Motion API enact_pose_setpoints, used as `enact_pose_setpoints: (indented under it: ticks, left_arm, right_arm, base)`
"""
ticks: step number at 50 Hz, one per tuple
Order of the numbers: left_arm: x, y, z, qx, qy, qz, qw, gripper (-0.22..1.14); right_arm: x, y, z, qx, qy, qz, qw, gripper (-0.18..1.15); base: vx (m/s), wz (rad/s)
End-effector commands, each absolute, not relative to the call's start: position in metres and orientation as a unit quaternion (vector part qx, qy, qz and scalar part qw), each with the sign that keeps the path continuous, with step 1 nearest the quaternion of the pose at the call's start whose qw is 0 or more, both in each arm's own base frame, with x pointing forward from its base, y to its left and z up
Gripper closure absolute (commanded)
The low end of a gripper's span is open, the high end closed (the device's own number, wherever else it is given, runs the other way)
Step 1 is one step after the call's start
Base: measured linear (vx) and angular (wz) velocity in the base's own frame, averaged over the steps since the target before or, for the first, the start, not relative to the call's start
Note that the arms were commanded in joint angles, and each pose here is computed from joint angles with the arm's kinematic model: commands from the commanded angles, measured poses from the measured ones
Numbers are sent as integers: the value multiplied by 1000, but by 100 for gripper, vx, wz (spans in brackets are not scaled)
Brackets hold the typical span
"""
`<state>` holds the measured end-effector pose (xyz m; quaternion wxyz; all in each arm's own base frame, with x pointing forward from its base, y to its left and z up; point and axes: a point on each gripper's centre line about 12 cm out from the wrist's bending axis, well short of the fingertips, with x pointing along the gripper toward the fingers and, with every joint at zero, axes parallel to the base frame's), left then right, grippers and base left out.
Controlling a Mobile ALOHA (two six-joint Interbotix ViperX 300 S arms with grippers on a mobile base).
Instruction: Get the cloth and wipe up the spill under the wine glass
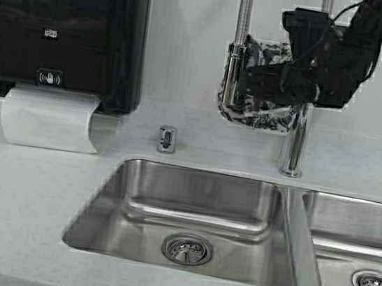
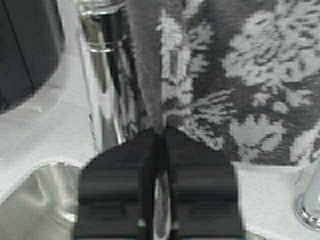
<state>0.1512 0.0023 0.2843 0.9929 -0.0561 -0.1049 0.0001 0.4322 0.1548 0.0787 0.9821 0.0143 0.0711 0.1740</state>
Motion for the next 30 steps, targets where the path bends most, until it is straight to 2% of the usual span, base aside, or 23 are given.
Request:
enact_pose_setpoints:
  ticks: [1, 30]
  left_arm:
    - [153, 3, 286, -56, -105, 1, 993, 89]
    - [156, 3, 282, -53, -94, 2, 994, 89]
  right_arm:
    - [431, 157, 106, 18, 38, 178, 983, 87]
    - [354, 134, 347, 15, -181, 179, 967, 90]
  base:
    - [0, 0]
    - [-1, 1]
